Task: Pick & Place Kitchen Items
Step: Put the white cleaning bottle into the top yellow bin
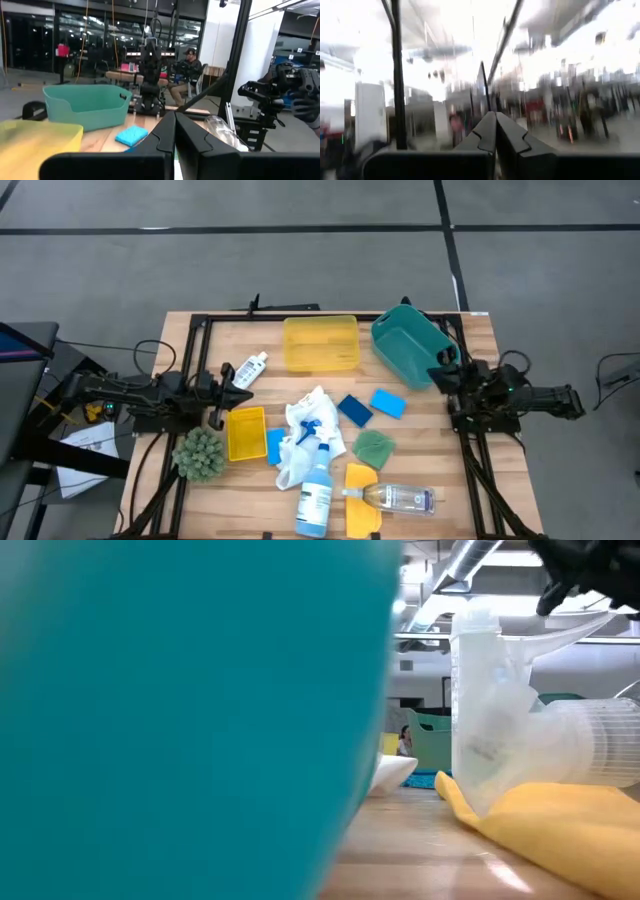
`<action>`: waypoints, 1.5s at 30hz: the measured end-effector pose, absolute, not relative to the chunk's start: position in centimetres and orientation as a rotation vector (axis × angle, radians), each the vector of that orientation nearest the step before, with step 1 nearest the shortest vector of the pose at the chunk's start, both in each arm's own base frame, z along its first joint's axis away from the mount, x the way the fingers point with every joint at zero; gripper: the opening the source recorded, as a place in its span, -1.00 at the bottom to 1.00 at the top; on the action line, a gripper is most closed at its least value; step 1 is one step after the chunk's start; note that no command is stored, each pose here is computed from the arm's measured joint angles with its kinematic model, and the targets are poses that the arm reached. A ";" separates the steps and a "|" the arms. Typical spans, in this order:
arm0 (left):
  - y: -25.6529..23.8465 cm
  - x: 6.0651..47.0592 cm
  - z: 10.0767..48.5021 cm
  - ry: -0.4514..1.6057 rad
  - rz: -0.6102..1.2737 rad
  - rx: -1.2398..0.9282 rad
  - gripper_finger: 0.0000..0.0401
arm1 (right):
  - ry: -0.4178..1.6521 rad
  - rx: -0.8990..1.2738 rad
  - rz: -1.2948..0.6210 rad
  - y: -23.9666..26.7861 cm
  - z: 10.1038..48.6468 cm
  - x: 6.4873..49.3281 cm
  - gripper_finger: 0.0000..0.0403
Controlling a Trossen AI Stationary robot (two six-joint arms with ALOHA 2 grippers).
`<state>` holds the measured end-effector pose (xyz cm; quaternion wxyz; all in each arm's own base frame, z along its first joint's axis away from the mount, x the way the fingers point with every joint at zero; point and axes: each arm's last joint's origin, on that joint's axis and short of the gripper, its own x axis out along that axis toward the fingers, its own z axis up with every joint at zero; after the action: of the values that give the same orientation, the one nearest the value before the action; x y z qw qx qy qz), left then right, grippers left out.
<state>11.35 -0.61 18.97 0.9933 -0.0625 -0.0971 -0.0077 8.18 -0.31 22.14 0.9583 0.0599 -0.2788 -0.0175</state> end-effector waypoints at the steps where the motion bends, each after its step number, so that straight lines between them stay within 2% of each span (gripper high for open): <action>1: -0.6 11.3 19.1 -0.210 -0.016 -0.125 -0.99 | -0.597 0.122 -0.033 -0.3 22.4 8.0 -1.00; 6: -0.6 11.1 20.0 -0.302 -0.021 -0.130 -0.99 | -0.747 0.121 -0.023 -0.3 23.6 7.1 -1.00; 25: -0.6 10.3 21.8 -0.506 -0.061 -0.166 -0.95 | -0.748 0.179 0.025 -0.2 23.6 7.0 -1.00; 39: -0.6 10.5 21.5 -0.472 -0.034 -0.067 -0.36 | -0.553 0.311 0.044 -0.2 22.2 8.2 -1.00; 42: -0.6 10.5 21.4 -0.464 -0.024 -0.033 -0.26 | -0.535 0.293 0.040 -0.2 22.0 8.4 -0.92; 45: -0.6 10.6 21.3 -0.450 -0.019 -0.028 -0.17 | -0.513 0.283 0.030 -0.2 21.8 8.6 -0.77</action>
<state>10.56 -0.62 21.30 0.9746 -0.0137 -0.2232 -0.0095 8.56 -0.15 21.80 0.9574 0.1393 -0.2527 0.0148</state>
